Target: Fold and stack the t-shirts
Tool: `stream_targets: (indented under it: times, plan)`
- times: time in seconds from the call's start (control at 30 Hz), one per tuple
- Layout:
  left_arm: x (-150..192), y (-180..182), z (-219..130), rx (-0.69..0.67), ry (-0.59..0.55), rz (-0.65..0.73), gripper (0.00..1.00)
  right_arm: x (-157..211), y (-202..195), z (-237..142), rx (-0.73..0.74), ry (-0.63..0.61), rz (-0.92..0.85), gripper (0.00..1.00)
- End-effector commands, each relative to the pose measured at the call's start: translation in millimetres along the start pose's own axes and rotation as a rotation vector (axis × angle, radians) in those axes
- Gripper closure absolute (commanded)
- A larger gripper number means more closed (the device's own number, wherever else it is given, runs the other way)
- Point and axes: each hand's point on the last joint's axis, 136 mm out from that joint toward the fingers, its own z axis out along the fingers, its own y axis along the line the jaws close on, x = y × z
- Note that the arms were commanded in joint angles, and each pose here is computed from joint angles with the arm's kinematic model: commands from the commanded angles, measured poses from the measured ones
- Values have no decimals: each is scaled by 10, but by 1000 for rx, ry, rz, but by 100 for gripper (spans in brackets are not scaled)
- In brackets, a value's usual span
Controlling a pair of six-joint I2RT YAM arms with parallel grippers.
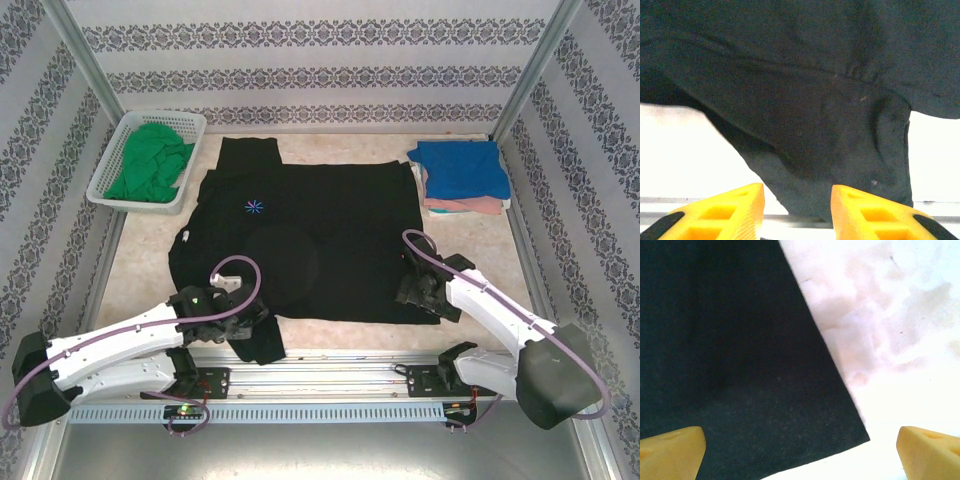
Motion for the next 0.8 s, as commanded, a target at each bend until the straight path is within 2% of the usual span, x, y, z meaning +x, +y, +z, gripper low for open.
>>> stream_targets:
  times: [0.0,0.17,0.3,0.43,0.63,0.77]
  plan:
    - [149,266,-28,-122,6,-98,63,-2,-27,41,-2,8,11,2]
    - [436,260,201,-145,101,-78,62,-33,-37,89,-2,18,48,2]
    - [611,176,432,-110,168,-52,56,-33,224,125,-165,11,120,2]
    - [548,172,452,-91,125,-53,50,-32,119,176,-115,-3,153,2]
    - [436,-33,536,-7,74,-66,49,31,130,255,-99,40,111,2]
    - [440,-170,635,23,81,-52,49,30,140,278,-98,41,103,2]
